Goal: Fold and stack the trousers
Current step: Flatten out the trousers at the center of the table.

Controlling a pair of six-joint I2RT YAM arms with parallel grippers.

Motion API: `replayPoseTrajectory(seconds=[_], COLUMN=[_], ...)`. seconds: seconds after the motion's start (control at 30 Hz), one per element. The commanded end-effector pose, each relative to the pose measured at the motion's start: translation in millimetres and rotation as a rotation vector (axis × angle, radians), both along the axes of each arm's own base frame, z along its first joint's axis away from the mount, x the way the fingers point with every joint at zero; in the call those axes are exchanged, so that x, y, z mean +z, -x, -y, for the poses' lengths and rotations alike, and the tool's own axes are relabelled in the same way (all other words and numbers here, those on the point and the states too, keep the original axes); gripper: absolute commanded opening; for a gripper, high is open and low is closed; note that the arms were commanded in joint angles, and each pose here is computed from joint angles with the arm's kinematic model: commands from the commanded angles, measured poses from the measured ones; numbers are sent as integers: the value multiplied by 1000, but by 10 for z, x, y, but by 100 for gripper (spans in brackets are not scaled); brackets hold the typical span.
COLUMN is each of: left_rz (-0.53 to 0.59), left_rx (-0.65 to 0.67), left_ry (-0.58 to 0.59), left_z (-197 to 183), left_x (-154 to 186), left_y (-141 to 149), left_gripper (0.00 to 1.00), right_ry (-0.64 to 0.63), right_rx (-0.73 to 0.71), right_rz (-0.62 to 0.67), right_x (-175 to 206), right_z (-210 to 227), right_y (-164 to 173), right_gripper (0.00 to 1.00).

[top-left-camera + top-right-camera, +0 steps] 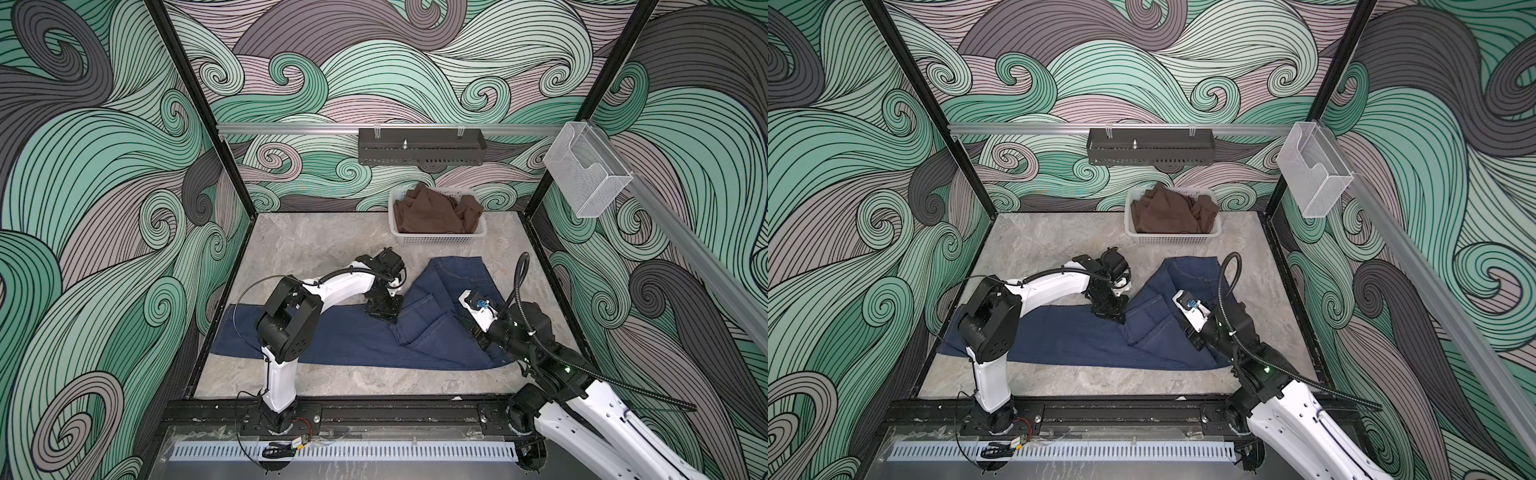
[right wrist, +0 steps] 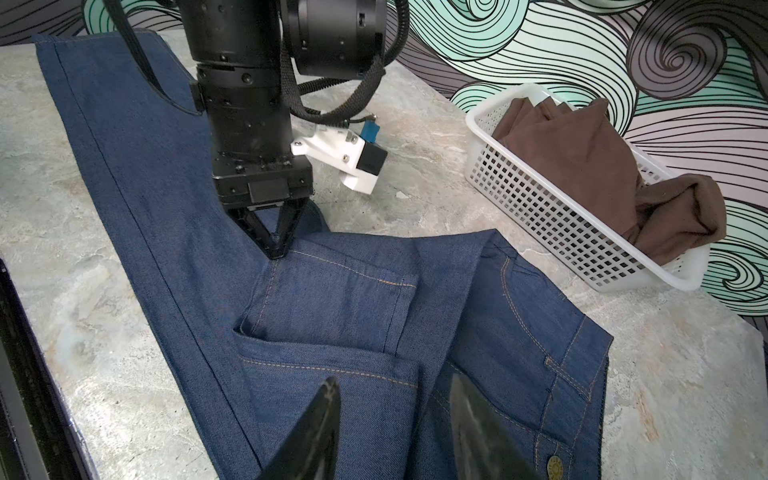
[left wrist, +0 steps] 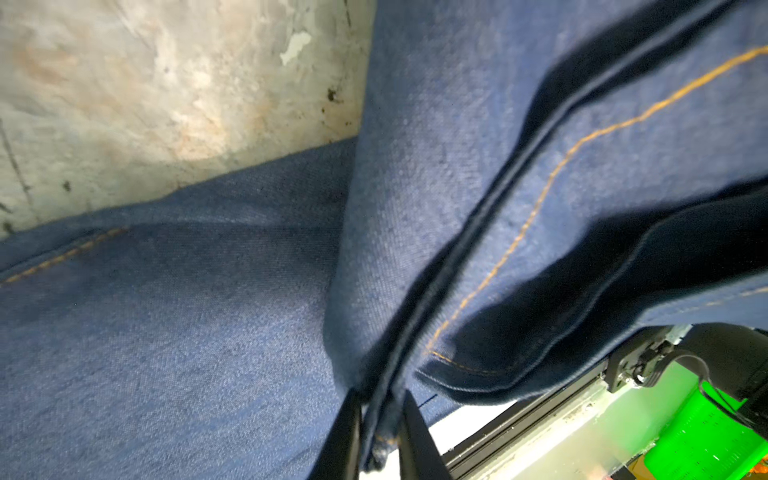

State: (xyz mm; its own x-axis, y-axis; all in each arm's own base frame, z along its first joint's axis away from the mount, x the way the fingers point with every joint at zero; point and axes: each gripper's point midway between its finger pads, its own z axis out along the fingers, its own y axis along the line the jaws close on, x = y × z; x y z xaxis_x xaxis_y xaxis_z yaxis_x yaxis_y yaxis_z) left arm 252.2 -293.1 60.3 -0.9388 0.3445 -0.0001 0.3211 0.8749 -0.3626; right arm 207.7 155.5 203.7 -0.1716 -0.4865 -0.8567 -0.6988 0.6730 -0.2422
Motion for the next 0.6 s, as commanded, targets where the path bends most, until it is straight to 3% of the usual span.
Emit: replayPoseTrajectory(seconds=[0.0, 0.13, 0.4, 0.57], left_rz=[44, 60, 21, 4], left_rx=[-19, -28, -36, -39], left_ry=[13, 18, 6, 0], left_z=[16, 26, 57, 65], left_x=[250, 331, 199, 150], left_y=[-23, -40, -31, -27], left_gripper=[20, 22, 13, 17], right_ry=[-22, -20, -20, -16], right_rx=[0, -3, -13, -18], right_rz=[3, -9, -23, -27], right_x=[12, -22, -49, -65], right_z=[-23, -25, -12, 2], right_y=[-23, -40, -61, -74], right_gripper=[44, 44, 44, 45])
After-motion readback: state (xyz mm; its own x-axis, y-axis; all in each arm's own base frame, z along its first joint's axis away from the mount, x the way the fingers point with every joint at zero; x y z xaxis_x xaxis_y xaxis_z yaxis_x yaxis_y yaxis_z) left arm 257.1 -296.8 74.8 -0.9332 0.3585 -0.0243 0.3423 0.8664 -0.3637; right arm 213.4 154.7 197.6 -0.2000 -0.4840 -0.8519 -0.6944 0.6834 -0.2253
